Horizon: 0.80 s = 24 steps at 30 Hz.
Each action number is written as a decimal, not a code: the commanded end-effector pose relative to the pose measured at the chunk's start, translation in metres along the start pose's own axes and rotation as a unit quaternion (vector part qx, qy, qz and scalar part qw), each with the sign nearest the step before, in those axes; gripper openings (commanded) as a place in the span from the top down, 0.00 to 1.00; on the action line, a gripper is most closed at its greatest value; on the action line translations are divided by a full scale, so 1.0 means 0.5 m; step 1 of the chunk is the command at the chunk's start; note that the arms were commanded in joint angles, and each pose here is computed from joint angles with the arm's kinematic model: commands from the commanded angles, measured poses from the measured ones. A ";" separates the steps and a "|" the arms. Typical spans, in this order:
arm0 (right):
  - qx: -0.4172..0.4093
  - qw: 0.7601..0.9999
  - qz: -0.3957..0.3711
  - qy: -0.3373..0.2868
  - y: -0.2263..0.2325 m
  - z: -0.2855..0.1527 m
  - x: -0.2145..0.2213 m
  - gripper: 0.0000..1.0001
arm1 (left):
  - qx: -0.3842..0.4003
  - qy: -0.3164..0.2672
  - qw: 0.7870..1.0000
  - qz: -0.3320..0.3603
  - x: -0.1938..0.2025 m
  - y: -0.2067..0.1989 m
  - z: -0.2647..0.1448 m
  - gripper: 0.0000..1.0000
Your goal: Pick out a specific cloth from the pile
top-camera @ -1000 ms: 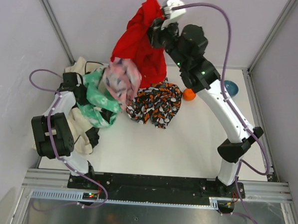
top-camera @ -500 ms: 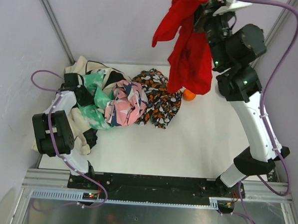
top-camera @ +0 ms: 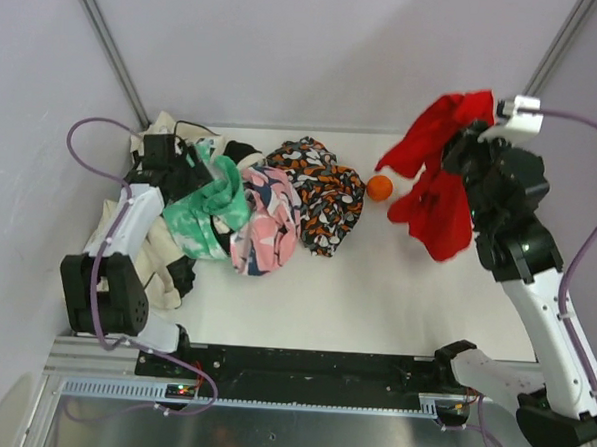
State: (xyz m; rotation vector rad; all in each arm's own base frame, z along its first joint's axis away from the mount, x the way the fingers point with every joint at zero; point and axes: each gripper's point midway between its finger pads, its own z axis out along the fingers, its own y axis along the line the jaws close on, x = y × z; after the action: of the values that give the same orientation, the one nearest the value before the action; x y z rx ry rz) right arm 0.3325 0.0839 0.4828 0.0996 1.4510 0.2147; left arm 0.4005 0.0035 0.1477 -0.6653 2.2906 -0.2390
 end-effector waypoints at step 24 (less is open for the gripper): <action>0.234 0.903 0.159 0.323 -0.258 -0.203 0.670 0.02 | 0.210 -0.110 0.954 0.182 0.152 -0.310 -0.329 0.00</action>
State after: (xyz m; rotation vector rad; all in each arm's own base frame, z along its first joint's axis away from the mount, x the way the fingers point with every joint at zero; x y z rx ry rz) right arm 0.2463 0.0177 0.0444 0.7896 2.3546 0.0436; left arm 0.3095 -0.1765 0.2770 -0.0579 2.0233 -0.4551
